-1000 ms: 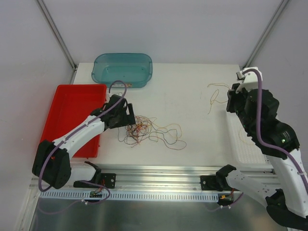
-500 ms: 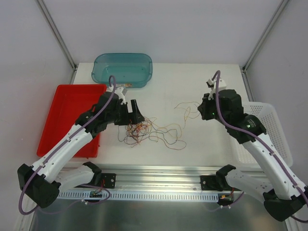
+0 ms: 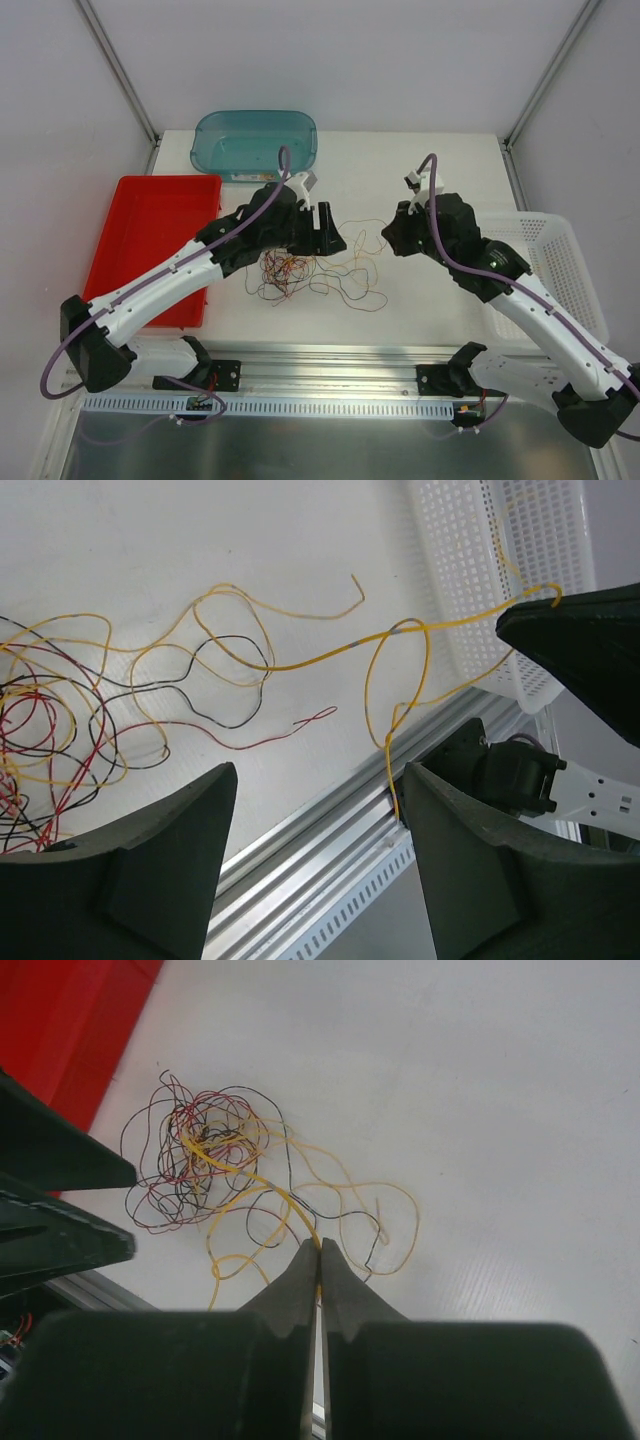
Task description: Untangle the cables
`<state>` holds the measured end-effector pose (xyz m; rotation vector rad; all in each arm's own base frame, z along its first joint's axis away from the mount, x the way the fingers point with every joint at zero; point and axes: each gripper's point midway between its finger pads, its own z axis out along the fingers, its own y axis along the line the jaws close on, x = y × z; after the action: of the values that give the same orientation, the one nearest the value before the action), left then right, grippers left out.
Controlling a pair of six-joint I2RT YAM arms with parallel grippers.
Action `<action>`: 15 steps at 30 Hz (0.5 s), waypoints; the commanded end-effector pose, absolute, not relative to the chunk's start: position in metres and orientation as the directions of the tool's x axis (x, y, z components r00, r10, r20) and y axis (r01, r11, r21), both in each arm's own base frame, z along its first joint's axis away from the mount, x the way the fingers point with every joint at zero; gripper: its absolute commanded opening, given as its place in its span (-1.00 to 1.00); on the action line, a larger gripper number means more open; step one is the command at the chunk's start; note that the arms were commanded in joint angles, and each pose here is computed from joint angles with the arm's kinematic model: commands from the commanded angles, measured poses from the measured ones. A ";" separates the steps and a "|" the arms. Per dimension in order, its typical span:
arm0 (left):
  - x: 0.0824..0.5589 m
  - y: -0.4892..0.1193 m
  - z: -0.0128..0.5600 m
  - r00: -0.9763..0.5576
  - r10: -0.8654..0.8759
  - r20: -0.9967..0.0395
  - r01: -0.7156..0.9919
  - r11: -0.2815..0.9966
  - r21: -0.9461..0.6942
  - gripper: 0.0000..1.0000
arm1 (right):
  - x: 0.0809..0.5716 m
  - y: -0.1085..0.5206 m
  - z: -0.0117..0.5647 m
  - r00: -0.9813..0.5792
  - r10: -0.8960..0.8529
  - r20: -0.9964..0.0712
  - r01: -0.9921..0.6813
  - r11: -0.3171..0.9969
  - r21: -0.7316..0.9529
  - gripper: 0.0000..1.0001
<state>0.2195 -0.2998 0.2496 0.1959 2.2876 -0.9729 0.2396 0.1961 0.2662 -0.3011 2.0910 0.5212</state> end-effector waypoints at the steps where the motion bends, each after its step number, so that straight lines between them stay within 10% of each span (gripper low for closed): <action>1: 0.230 -0.323 0.270 -0.758 -0.152 -0.635 0.377 0.692 -0.615 0.35 | 0.242 0.204 0.279 -0.505 0.048 -0.862 -0.401 0.871 0.284 -0.99; 15: 0.238 -0.350 0.260 -0.756 -0.141 -0.639 0.373 0.708 -0.599 -0.09 | 0.235 0.214 0.279 -0.498 0.032 -0.866 -0.431 0.858 0.279 -0.99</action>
<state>0.2319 -0.3416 0.2400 0.1928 2.2981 -0.9491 0.2307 0.2106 0.2649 -0.3279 2.0811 0.5526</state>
